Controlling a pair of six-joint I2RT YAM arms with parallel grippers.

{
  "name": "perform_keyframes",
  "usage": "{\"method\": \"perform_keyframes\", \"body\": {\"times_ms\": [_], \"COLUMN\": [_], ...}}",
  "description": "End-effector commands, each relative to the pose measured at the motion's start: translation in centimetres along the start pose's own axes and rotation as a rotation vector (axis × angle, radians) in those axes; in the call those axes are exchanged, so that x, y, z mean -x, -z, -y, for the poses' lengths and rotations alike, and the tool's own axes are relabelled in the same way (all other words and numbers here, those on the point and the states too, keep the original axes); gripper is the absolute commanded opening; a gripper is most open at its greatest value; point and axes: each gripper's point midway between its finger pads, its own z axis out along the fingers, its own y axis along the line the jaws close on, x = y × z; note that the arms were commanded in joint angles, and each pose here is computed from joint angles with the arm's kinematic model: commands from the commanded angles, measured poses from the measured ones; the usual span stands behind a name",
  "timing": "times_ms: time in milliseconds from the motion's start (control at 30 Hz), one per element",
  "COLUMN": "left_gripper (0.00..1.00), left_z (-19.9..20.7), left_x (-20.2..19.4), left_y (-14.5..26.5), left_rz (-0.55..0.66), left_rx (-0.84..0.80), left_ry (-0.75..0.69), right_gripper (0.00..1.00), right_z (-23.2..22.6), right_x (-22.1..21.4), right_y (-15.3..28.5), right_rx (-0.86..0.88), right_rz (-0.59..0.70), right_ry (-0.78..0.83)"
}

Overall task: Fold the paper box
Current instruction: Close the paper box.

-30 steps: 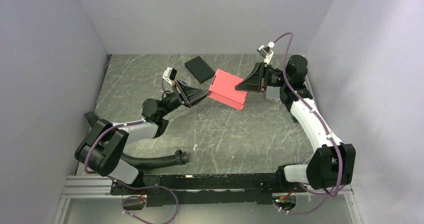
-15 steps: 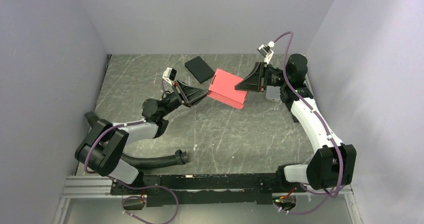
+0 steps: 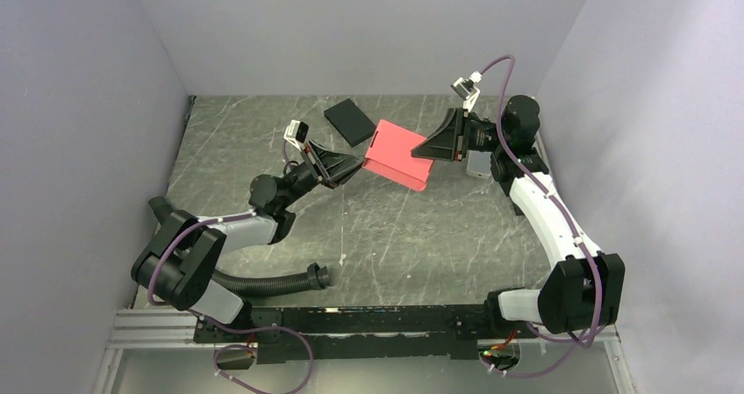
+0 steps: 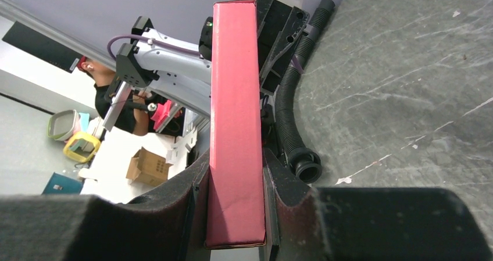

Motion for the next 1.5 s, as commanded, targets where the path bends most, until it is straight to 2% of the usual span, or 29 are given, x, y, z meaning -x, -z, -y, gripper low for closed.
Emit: {"method": "perform_keyframes", "body": {"times_ms": [0,1067,1467], "left_gripper": [0.27,0.27,0.27], "left_z": [3.19,3.72,3.69], "left_x": [-0.36,-0.45,-0.28], "left_y": [0.0,0.4,0.3], "left_rz": [-0.003,0.015,0.023], "left_rx": [-0.102,-0.109,-0.11], "left_ry": [-0.043,-0.011,-0.005], "right_gripper": [0.02,0.01,0.01], "right_z": [-0.67,0.23,0.15], "right_x": [0.74,0.78,0.08], "right_y": [0.03,0.14,-0.21], "right_rx": [0.007,-0.034,-0.059], "right_rz": [0.029,0.033,-0.002], "right_ry": [0.04,0.09,0.18]}}
